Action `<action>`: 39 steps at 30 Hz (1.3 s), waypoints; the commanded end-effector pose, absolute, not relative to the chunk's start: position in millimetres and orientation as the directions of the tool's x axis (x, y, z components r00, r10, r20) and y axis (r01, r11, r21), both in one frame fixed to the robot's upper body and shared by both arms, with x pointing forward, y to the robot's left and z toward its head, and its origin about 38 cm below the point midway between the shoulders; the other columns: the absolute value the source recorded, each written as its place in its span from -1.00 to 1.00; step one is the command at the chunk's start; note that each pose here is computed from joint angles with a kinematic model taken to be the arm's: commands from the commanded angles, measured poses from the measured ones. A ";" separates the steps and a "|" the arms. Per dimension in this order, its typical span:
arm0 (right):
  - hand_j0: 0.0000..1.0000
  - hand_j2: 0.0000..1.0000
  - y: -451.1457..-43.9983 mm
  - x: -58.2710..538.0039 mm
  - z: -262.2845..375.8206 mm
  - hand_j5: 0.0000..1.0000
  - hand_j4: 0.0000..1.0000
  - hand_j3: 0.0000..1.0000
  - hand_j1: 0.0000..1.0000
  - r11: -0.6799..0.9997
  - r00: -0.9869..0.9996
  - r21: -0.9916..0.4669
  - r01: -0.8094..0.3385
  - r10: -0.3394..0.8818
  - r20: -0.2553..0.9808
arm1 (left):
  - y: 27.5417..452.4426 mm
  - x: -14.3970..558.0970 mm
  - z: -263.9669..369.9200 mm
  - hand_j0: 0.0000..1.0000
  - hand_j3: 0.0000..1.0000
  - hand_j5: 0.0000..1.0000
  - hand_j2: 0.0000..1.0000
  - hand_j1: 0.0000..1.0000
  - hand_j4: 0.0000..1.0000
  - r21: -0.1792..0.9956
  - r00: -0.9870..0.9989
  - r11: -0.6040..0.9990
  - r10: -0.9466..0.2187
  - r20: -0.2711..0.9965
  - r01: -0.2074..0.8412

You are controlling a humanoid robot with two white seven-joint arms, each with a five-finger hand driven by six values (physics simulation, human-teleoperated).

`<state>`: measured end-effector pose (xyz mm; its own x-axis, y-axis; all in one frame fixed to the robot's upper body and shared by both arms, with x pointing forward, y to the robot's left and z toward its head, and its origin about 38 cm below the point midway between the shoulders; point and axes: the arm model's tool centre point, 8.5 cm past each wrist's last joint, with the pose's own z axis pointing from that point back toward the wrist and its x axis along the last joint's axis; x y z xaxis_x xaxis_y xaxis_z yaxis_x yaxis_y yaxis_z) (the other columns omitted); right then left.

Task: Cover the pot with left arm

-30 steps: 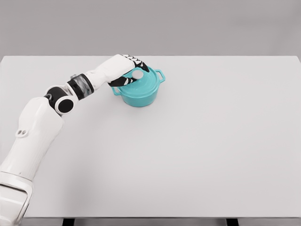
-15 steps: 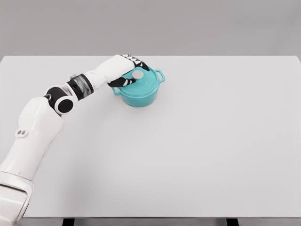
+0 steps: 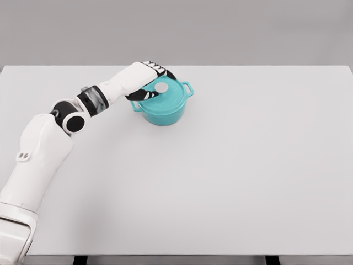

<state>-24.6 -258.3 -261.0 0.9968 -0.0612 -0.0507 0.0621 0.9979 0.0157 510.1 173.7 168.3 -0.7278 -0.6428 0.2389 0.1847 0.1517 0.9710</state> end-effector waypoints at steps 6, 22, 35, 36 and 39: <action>1.00 1.00 -258.1 -24.9 -260.9 1.00 1.00 1.00 1.00 0.998 0.997 0.016 0.062 -0.061 -0.051 | 184.9 510.8 170.1 0.44 0.44 0.44 0.44 0.44 0.44 0.972 -0.718 0.151 -0.656 0.234 0.179; 1.00 1.00 -258.1 -24.9 -260.9 1.00 1.00 1.00 1.00 0.998 0.997 0.016 0.062 -0.061 -0.051 | 294.7 471.2 209.1 1.00 1.00 1.00 1.00 1.00 1.00 0.993 -0.677 0.098 -0.727 0.113 0.060; 1.00 1.00 -258.3 -24.4 -261.0 1.00 1.00 1.00 1.00 0.998 0.997 0.016 0.062 -0.061 -0.050 | 388.8 434.6 183.2 1.00 1.00 1.00 1.00 1.00 1.00 0.992 -0.523 0.045 -0.846 0.102 0.121; 1.00 1.00 -258.1 -24.9 -260.9 1.00 1.00 1.00 1.00 0.998 0.997 0.016 0.062 -0.061 -0.051 | 388.5 434.3 182.9 1.00 1.00 1.00 1.00 1.00 1.00 0.992 -0.524 0.044 -0.846 0.102 0.122; 1.00 1.00 -258.3 -24.4 -261.0 1.00 1.00 1.00 1.00 0.998 0.997 0.016 0.062 -0.061 -0.050 | 388.3 434.4 183.0 1.00 1.00 1.00 1.00 1.00 1.00 0.992 -0.523 0.046 -0.846 0.103 0.121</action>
